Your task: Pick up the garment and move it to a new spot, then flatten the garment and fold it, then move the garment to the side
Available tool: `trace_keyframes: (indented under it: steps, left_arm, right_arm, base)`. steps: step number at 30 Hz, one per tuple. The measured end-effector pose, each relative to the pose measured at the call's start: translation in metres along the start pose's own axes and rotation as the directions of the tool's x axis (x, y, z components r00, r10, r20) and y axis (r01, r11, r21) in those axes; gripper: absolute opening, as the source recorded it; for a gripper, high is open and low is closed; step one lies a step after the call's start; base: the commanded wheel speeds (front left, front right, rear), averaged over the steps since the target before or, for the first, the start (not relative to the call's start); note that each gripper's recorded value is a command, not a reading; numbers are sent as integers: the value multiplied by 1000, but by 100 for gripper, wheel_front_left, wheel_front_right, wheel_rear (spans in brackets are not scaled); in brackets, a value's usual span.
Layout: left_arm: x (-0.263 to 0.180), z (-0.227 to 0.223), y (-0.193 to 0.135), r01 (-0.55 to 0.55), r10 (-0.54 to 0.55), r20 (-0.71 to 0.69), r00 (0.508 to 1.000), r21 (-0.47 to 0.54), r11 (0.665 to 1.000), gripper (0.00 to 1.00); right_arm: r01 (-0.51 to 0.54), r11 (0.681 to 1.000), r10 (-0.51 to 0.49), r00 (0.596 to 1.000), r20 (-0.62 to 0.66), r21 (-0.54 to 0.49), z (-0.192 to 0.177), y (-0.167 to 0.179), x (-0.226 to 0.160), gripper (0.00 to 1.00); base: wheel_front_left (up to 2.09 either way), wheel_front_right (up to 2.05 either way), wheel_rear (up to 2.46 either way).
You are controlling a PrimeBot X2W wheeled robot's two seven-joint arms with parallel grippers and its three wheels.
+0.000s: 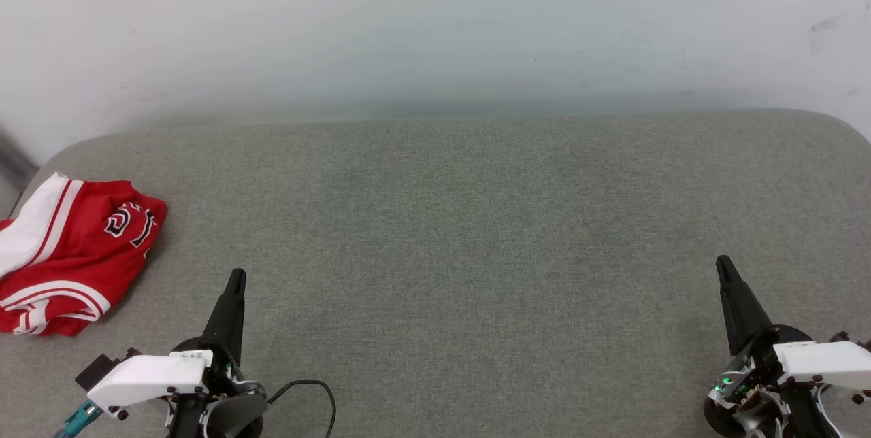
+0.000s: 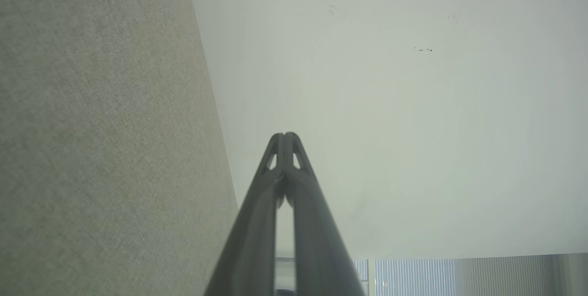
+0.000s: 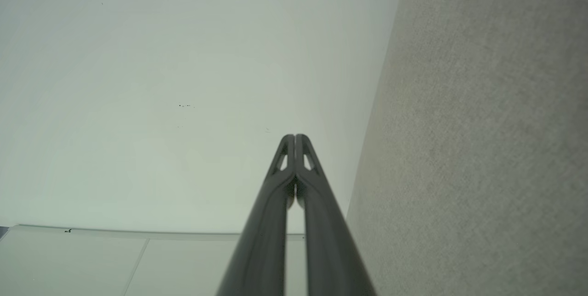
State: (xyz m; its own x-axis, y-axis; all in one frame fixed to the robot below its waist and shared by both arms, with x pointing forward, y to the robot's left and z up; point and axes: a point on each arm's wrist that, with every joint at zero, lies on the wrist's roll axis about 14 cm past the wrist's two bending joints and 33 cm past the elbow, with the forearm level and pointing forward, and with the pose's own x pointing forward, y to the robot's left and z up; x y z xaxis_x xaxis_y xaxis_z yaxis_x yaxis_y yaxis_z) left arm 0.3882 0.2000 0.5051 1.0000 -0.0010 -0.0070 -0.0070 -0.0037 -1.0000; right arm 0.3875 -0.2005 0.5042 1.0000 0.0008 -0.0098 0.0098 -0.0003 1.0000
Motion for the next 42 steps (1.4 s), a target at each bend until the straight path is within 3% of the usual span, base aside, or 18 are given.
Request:
trace_keyframes:
  steps: [18,19,24,30,37,42]
  left_arm:
    - [0,0,0,0,0,0,1000,0,1000,0]
    - [0,0,0,0,0,0,1000,0,1000,100]
    - [-10,-1,23,-69,69,3,998,-7,998,100]
    - [-10,3,19,-58,57,29,998,22,998,100]
    - [-9,10,13,-56,49,62,997,133,989,100]
    - [-8,17,4,-56,37,93,995,216,975,100]
  right_arm:
    - [0,1000,0,1000,0,0,0,0,0,0]
    - [0,1000,0,1000,0,0,0,0,0,100]
    - [74,997,-74,997,8,3,1,-25,-11,100]
    - [73,997,-73,997,29,-24,4,-24,-12,100]
    - [55,989,-48,997,53,-137,8,-16,-10,100]
    - [28,964,-15,998,54,-263,7,-4,-8,100]
  base:
    - [0,0,0]
    - [0,0,0]
    - [0,0,0]
    - [0,0,0]
    - [0,0,0]
    - [0,0,0]
